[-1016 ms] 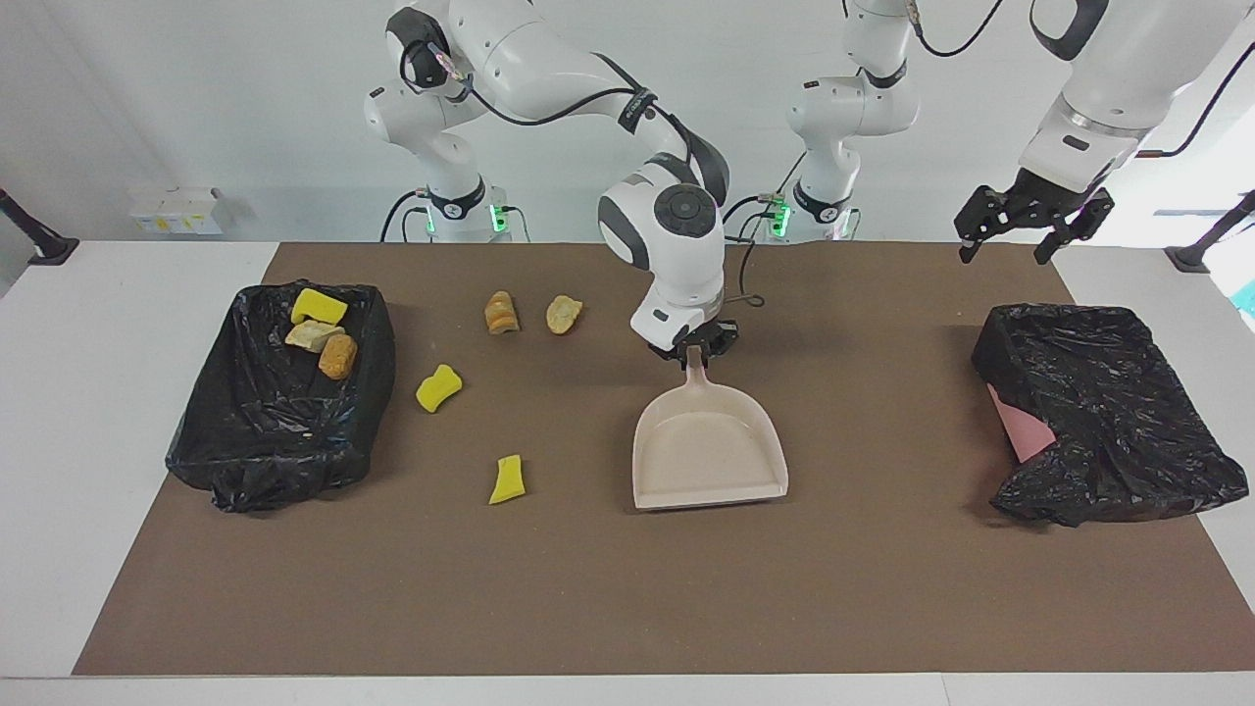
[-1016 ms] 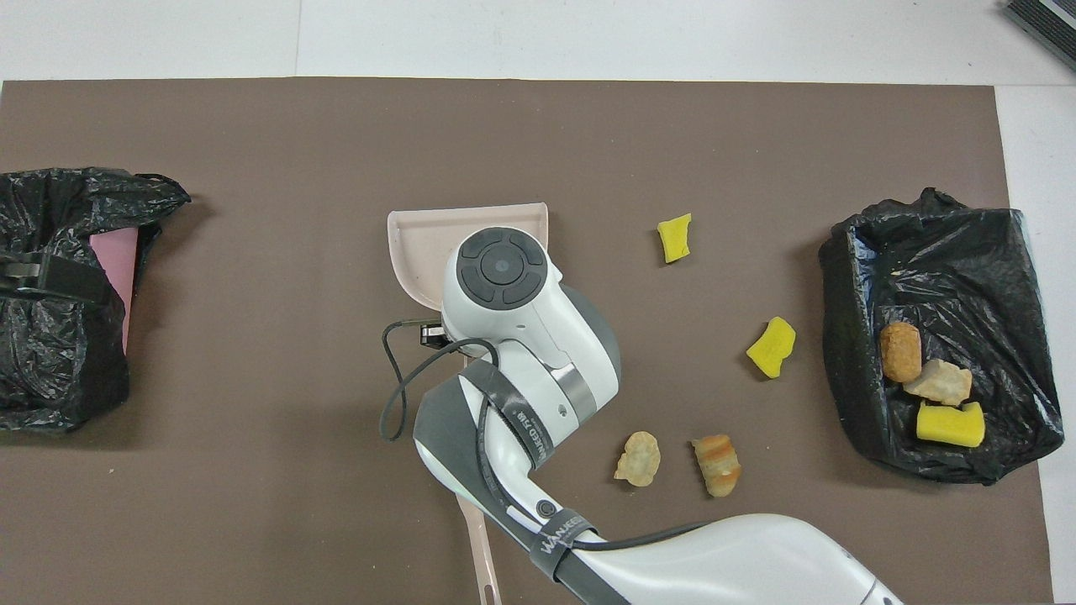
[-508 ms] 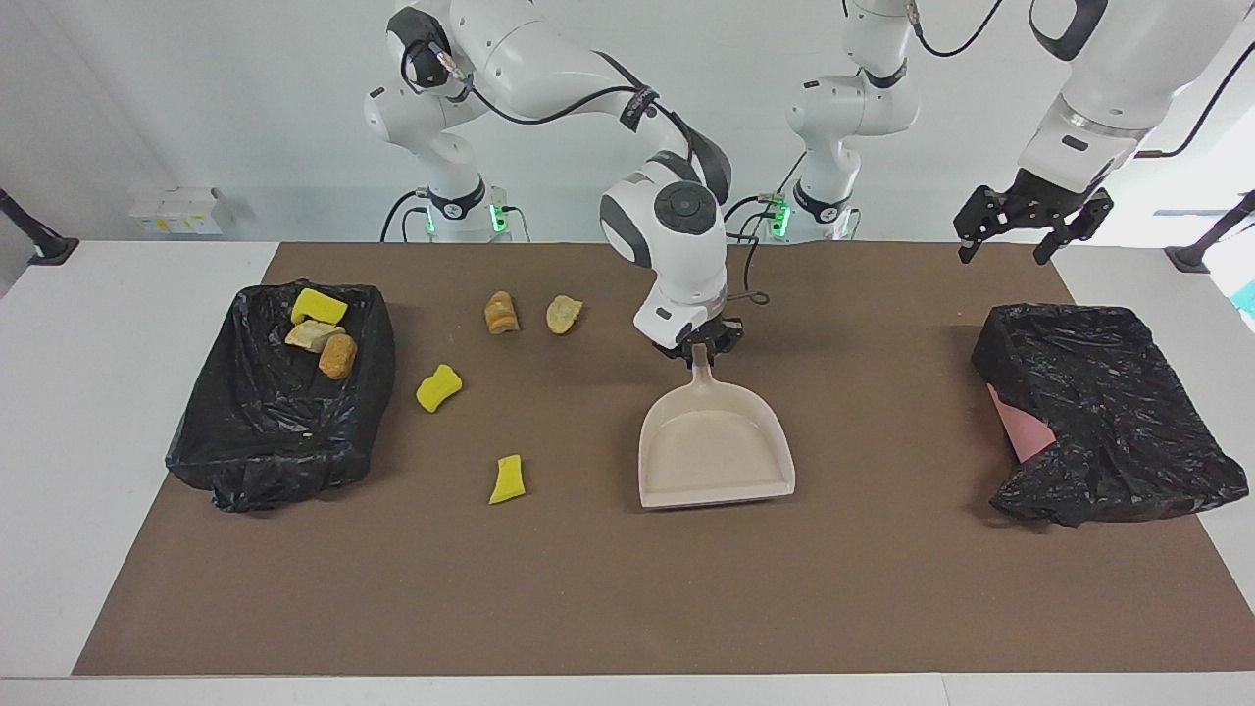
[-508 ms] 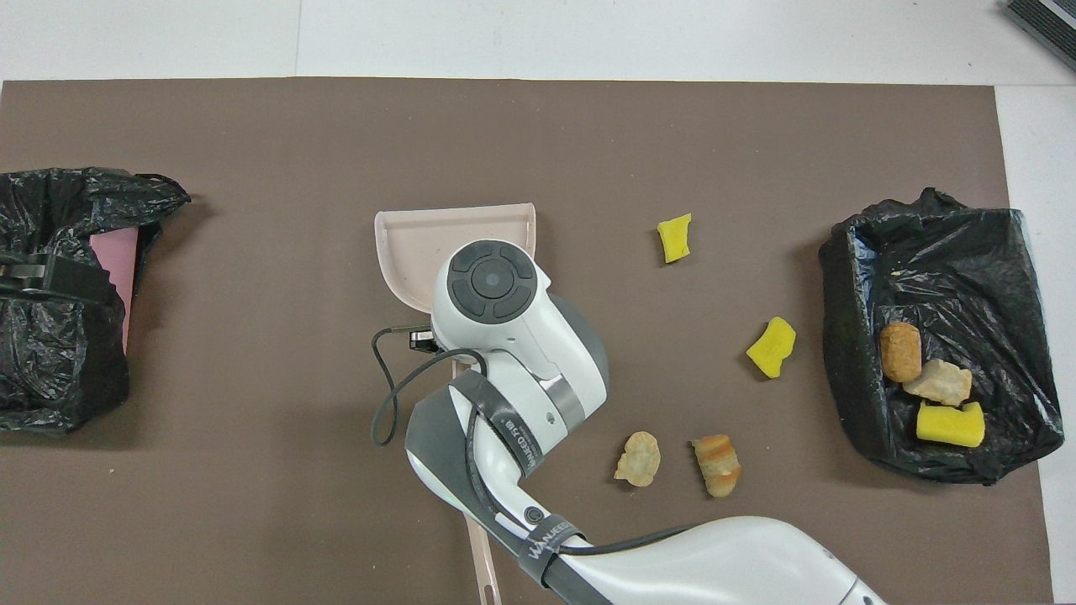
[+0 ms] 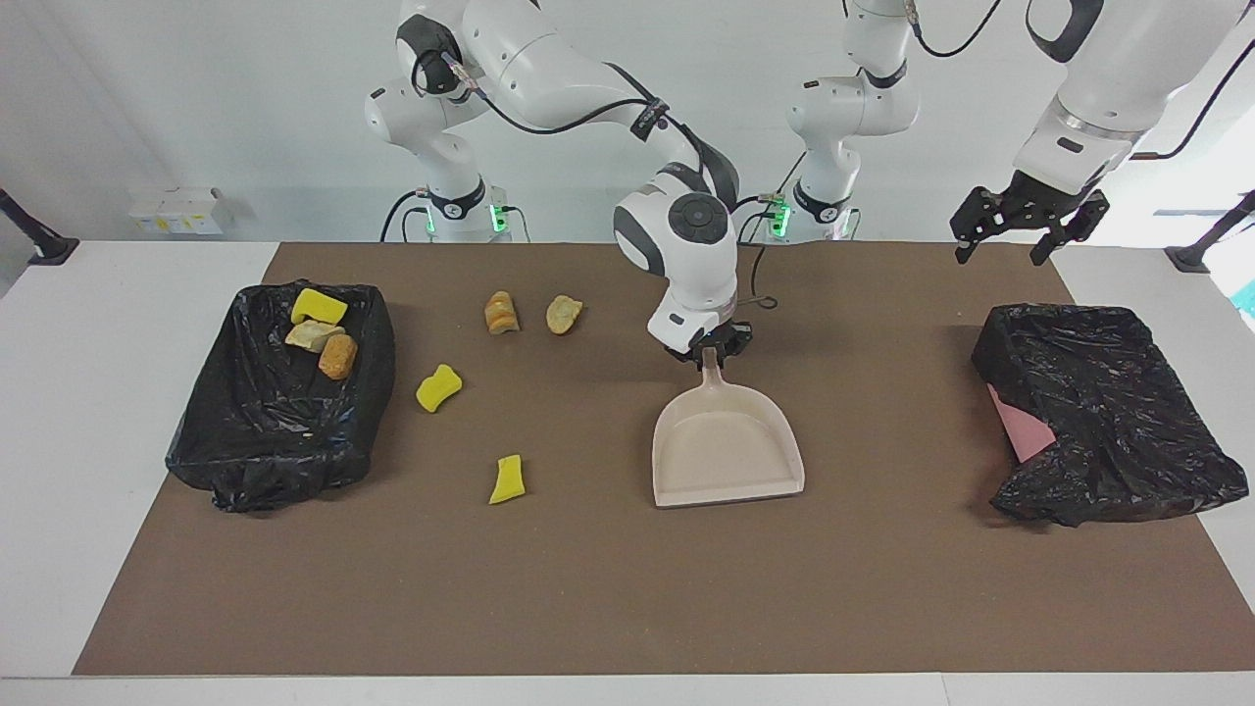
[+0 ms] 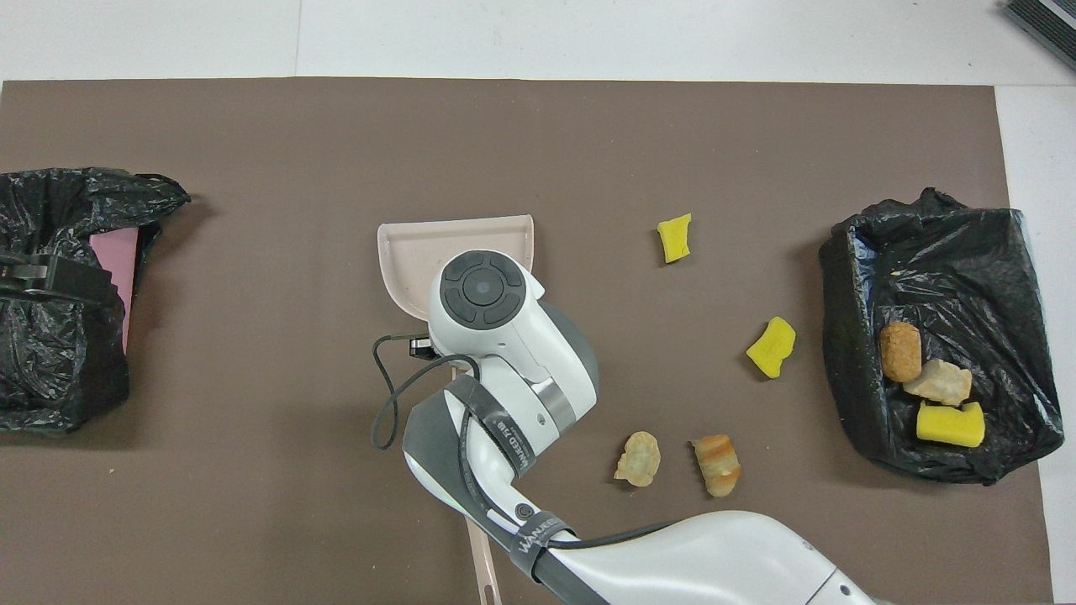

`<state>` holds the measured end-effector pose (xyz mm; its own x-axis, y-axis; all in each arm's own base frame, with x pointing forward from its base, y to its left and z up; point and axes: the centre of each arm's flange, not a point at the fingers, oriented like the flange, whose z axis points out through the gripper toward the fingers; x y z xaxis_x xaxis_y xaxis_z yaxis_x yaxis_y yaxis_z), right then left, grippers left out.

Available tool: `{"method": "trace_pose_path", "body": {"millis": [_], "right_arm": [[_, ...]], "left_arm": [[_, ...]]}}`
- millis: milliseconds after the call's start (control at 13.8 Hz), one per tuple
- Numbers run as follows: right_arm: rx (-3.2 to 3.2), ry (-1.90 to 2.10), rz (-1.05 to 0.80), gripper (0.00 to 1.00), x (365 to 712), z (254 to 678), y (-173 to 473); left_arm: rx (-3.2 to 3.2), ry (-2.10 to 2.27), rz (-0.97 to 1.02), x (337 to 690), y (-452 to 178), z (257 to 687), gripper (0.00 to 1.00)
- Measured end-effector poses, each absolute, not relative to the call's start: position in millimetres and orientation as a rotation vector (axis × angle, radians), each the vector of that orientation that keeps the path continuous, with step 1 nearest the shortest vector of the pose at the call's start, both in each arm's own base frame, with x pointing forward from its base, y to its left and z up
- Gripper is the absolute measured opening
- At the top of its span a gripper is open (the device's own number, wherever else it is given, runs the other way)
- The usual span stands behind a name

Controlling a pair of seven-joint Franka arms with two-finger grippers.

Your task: Sweep and dump trash in bin

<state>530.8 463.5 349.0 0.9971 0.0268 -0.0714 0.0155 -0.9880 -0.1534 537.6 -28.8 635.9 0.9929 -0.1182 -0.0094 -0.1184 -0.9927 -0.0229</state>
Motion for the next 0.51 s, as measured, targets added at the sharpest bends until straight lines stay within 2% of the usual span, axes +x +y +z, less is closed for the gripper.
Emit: {"method": "trace_pose_path", "body": {"millis": [145, 363, 435, 508], "right_arm": [[-2.985, -0.016, 0.101, 0.32, 536, 349, 458], [-2.967, 0.003, 0.061, 0.58, 544, 353, 454], [-2.962, 0.005, 0.049, 0.58, 545, 357, 454], [-2.957, 0.005, 0.038, 0.66, 545, 364, 454]], "left_arm": [[-3.113, 0.186, 0.013, 538, -29, 636, 1.00], [-3.113, 0.187, 0.012, 538, -29, 635, 1.00], [-3.113, 0.188, 0.006, 539, -30, 635, 1.00], [-3.113, 0.190, -0.003, 540, -30, 634, 1.00]]}}
